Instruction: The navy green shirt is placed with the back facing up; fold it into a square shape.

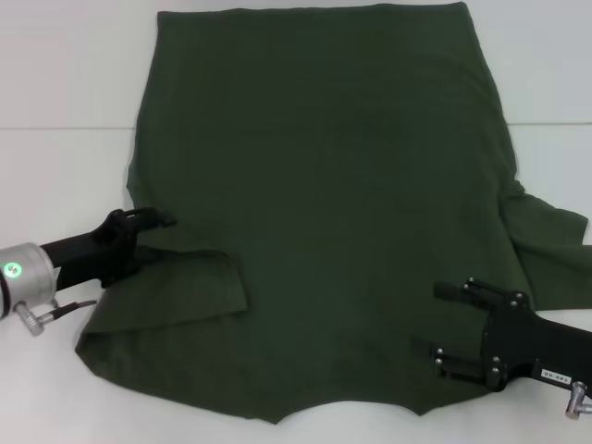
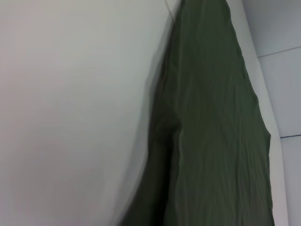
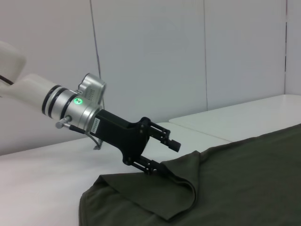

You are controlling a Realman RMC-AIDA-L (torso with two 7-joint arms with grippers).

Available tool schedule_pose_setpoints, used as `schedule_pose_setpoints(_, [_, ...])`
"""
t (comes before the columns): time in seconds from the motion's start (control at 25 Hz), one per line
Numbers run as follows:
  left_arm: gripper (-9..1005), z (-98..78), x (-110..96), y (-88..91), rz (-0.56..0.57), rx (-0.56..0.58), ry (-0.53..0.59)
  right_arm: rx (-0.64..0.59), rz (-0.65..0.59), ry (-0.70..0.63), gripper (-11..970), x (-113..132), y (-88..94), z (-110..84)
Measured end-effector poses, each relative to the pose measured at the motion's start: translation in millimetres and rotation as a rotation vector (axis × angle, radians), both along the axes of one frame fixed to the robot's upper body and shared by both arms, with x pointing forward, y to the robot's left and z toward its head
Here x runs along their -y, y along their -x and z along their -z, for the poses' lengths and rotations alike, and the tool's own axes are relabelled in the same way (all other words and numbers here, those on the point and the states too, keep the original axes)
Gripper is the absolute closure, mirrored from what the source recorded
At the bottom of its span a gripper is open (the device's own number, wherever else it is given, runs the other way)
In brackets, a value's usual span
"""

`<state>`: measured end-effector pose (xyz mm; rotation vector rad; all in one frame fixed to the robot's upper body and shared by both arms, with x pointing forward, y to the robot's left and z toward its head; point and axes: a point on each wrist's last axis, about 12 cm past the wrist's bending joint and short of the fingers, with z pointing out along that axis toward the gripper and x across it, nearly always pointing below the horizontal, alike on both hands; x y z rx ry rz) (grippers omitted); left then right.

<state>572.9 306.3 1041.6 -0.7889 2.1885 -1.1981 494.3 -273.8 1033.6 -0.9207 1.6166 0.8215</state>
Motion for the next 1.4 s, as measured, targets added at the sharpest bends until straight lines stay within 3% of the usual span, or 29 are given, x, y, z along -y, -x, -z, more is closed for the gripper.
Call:
schedule_pose_setpoints(0.28, [367, -8.9, 14, -14.2, 0.002, 0.034, 0.016, 0.000, -0.004, -0.005, 103, 0, 1.2, -0.1])
schedule_pose_setpoints(0.64, [367, -39.6, 64, -49.2, 0.106, 0.147, 0.033, 0.005, -0.013, -0.016, 103, 0, 2.2, -1.7])
schedule_pose_setpoints(0.88, [368, -45.8, 72, -55.9, 0.111, 0.180, 0.029, 0.007, -0.015, -0.016, 102, -1, 2.6, -1.5])
schedule_pose_setpoints(1.0, [368, -44.8, 68, -46.0, 0.160, 0.239, 0.035, 0.008, -0.013, -0.018, 102, -1, 2.6, -1.6])
schedule_pose_setpoints(1.2, [368, -46.4, 36, -7.1, 0.376, 0.488, -0.041, 0.008, -0.007, -0.021, 103, 0, 1.3, -2.6])
schedule_pose_setpoints(1.28, [368, -42.0, 17, 9.0, 0.393, 0.555, -0.112, 0.013, 0.001, -0.026, 103, 0, 0.3, -3.6])
schedule_pose_setpoints(1.4, [369, -31.6, -10, 41.1, 0.440, 0.708, -0.340, 0.009, 0.022, -0.038, 102, 2, -1.8, -4.9])
